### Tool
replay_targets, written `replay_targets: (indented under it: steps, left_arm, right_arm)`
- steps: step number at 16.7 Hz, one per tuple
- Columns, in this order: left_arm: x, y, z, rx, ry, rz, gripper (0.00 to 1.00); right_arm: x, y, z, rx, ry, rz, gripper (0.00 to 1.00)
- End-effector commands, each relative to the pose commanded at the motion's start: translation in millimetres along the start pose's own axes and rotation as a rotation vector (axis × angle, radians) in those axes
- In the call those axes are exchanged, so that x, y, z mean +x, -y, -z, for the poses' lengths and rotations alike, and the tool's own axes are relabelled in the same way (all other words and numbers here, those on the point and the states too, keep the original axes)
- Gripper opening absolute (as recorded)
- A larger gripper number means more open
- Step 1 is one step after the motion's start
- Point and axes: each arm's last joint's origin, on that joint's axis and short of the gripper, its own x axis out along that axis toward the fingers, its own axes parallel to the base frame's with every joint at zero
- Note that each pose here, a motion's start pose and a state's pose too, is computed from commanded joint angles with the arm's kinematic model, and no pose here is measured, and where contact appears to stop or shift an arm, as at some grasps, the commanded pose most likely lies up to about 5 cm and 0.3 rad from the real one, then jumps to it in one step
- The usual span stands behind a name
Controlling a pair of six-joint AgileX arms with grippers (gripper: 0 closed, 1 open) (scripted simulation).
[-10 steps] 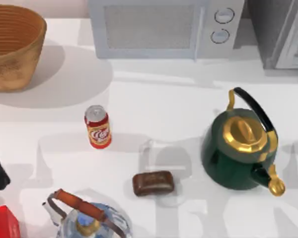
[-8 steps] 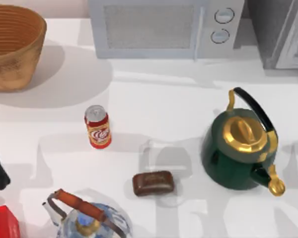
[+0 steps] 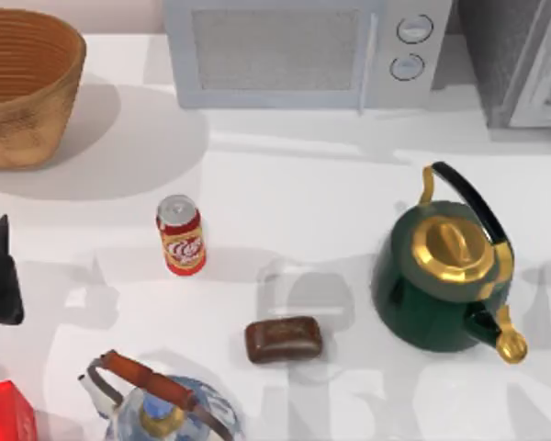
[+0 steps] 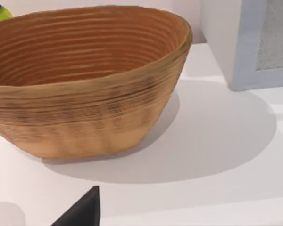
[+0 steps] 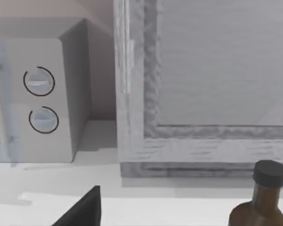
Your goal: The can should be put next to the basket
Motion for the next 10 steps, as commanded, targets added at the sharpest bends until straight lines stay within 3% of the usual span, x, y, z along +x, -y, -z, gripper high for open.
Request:
replay_targets:
  steps: [4,10]
  left_arm:
    - [30,9,-58,0.101,-0.285,0.108,1.0]
    - [129,51,-112,0.303,-0.737,0.296,1.0]
  right_arm:
    - [0,0,0,0.0,0.0,0.0,1.0]
    - [0,0,0,0.0,0.0,0.0,1.0]
